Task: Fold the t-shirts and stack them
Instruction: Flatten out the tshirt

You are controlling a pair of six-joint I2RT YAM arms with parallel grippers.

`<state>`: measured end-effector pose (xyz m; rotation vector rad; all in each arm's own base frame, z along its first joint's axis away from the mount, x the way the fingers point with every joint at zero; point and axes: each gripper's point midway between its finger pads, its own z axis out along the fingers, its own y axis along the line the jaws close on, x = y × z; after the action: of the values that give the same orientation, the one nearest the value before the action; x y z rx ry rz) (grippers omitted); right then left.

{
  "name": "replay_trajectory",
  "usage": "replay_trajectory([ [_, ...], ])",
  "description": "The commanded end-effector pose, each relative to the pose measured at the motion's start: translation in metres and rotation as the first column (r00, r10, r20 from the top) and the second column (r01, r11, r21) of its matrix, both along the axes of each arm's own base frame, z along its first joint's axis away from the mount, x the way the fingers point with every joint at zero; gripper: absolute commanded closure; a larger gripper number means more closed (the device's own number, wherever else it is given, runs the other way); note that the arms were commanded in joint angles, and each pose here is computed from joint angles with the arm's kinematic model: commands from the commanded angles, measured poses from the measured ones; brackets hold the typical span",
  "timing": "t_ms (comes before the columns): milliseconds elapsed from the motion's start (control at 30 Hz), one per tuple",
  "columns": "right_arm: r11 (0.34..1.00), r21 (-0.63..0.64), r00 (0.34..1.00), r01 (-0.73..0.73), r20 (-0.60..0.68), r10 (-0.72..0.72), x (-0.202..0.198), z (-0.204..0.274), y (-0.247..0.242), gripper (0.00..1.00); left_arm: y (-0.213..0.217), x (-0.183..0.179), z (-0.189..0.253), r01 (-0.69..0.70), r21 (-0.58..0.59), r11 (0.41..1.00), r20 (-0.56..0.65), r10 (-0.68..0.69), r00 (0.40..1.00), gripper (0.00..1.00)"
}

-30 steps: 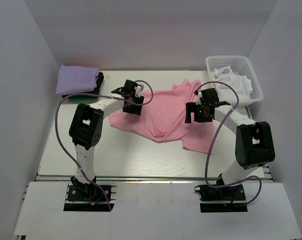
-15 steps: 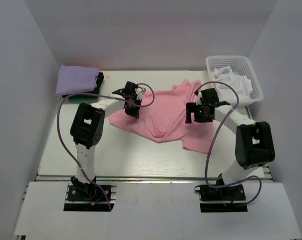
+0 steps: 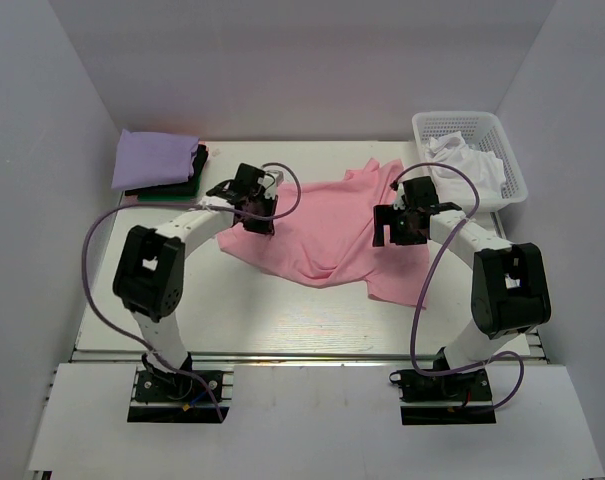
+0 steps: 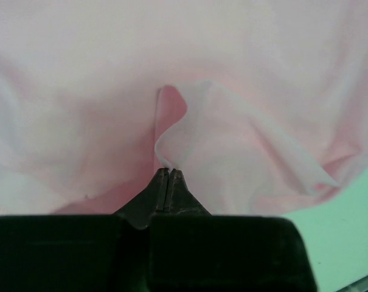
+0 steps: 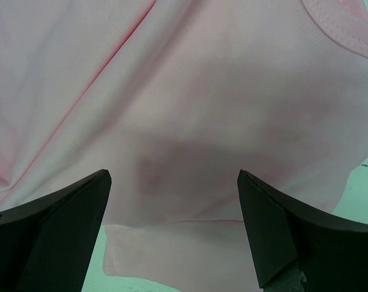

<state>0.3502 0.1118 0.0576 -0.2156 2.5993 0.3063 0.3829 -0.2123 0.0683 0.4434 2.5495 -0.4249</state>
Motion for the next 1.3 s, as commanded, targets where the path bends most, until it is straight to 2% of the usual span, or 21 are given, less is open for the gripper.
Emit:
replay_trajectory([
  [0,0.999,0.002,0.999,0.034,0.016,-0.034,0.007,0.012,-0.002,0.10,-0.001,-0.010,0.056,-0.021,-0.099,0.995,0.096,0.031,0.995,1.00],
  [400,0.985,-0.043,0.985,0.168,0.043,-0.166,0.004,0.020,-0.021,0.10,0.021,-0.067,0.064,-0.082,-0.108,0.991,0.013,0.084,0.996,1.00],
  [567,0.982,-0.037,0.983,0.183,0.013,-0.183,-0.008,0.017,-0.022,0.10,0.038,-0.102,0.050,-0.126,-0.032,0.992,-0.075,0.123,0.990,1.00],
  [733,0.981,-0.040,0.982,0.190,0.006,-0.190,-0.019,0.014,-0.025,0.10,0.045,-0.142,0.024,-0.164,-0.035,0.986,-0.198,0.154,0.968,1.00],
  [767,0.982,-0.036,0.983,0.186,0.005,-0.186,-0.022,0.012,-0.025,0.10,0.050,-0.153,0.013,-0.175,-0.018,0.984,-0.229,0.167,0.959,0.97],
  [867,0.984,-0.029,0.985,0.173,0.007,-0.173,-0.024,0.011,-0.023,0.10,0.044,-0.165,0.001,-0.171,-0.077,0.982,-0.253,0.147,0.956,0.88],
  [1000,0.987,-0.016,0.987,0.159,0.007,-0.159,-0.024,0.011,-0.020,0.10,0.039,-0.166,-0.008,-0.165,-0.123,0.979,-0.240,0.132,0.962,0.85],
  [1067,0.988,-0.010,0.988,0.154,0.009,-0.154,-0.023,0.012,-0.019,0.10,0.038,-0.168,-0.010,-0.161,-0.129,0.978,-0.244,0.126,0.961,0.74],
  [1100,0.988,-0.011,0.988,0.155,0.008,-0.154,-0.023,0.012,-0.019,0.10,0.038,-0.168,-0.010,-0.161,-0.130,0.978,-0.244,0.126,0.961,0.61],
  [1200,0.988,-0.014,0.988,0.153,0.016,-0.152,-0.023,0.013,-0.020,0.10,0.041,-0.166,-0.011,-0.162,-0.112,0.980,-0.230,0.133,0.964,0.57],
  [1267,0.989,-0.012,0.989,0.150,0.015,-0.150,-0.024,0.013,-0.019,0.10,0.044,-0.170,-0.015,-0.155,-0.099,0.983,-0.241,0.127,0.962,0.49],
])
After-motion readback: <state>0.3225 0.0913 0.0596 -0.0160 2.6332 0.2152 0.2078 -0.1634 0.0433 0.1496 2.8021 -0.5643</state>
